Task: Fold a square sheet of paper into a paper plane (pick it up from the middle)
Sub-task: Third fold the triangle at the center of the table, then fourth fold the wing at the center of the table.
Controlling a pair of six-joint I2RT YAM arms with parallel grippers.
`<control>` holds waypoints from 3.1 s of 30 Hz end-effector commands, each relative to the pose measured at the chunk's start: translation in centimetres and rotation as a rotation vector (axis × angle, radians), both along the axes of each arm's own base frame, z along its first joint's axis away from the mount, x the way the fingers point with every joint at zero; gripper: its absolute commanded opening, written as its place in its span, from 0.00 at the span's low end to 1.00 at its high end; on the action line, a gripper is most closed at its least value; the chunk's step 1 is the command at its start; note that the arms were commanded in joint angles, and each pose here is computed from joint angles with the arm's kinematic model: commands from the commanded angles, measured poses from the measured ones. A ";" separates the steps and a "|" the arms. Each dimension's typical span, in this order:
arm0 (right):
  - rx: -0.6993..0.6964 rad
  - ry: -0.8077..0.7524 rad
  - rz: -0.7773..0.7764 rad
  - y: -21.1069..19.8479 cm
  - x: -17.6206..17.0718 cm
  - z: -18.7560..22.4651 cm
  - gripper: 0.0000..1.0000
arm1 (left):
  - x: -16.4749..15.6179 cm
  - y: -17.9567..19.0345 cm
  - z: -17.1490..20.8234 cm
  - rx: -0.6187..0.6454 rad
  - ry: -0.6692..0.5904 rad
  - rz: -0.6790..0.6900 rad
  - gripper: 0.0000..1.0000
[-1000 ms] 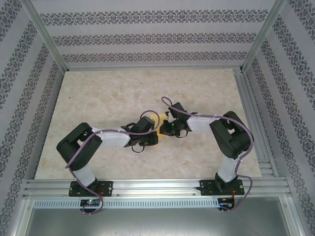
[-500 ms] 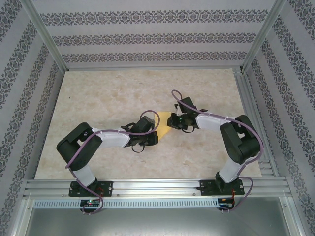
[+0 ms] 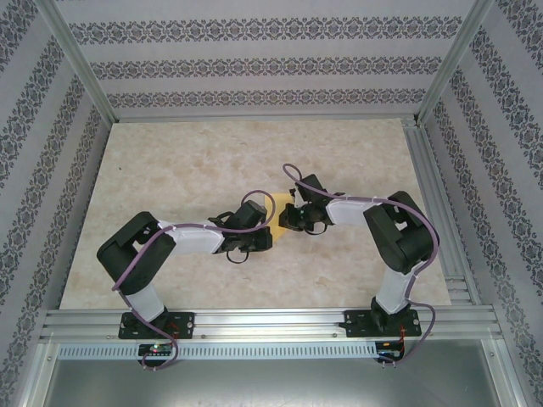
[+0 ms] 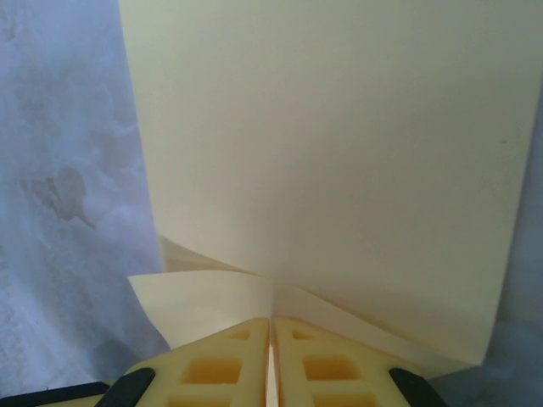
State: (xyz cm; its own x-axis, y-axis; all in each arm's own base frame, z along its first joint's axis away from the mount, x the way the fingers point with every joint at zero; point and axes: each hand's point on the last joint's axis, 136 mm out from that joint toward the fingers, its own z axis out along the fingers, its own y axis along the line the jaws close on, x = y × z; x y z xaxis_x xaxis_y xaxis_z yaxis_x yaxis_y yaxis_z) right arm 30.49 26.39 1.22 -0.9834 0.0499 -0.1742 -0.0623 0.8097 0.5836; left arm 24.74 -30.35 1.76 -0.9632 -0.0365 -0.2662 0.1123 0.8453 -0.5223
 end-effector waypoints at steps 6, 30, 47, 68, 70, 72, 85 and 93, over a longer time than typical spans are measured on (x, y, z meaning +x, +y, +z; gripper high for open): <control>-0.100 0.110 -0.033 -1.5 -1.2 -3.8 0.11 | -3.7 0.8 -1.0 0.069 0.073 -0.147 0.10; -0.079 0.104 -0.051 -1.7 -0.9 -2.9 0.11 | -4.0 1.1 1.2 0.120 0.033 -0.152 0.13; -0.010 -0.160 -0.181 -4.1 2.3 7.1 0.62 | 2.1 1.5 6.2 0.055 -0.153 0.082 0.45; 0.073 -0.110 -0.154 -4.1 1.2 5.6 0.66 | 5.2 1.3 3.6 0.138 -0.151 0.065 0.38; 0.092 -0.094 -0.139 -3.6 1.1 5.3 0.65 | 5.1 1.7 2.9 0.145 -0.132 0.079 0.37; 0.107 -0.079 -0.122 -3.0 1.0 5.1 0.63 | 5.0 1.9 2.7 0.143 -0.124 0.082 0.36; 0.102 -0.025 -0.038 -0.6 0.3 3.5 0.48 | 4.9 2.6 1.6 0.172 -0.099 0.084 0.32; 0.147 -0.029 -0.013 0.4 0.7 3.5 0.41 | 4.8 2.7 1.3 0.175 -0.090 0.083 0.30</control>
State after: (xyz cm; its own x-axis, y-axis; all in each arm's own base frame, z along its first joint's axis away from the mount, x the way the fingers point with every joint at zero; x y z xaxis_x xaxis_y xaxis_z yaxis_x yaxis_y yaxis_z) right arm 30.37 25.30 3.66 -0.9807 0.1260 -0.1495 -0.0042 0.7510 0.6603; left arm 29.43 -28.74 3.90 -0.9247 -0.0465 -0.3779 0.1099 0.9177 -0.3819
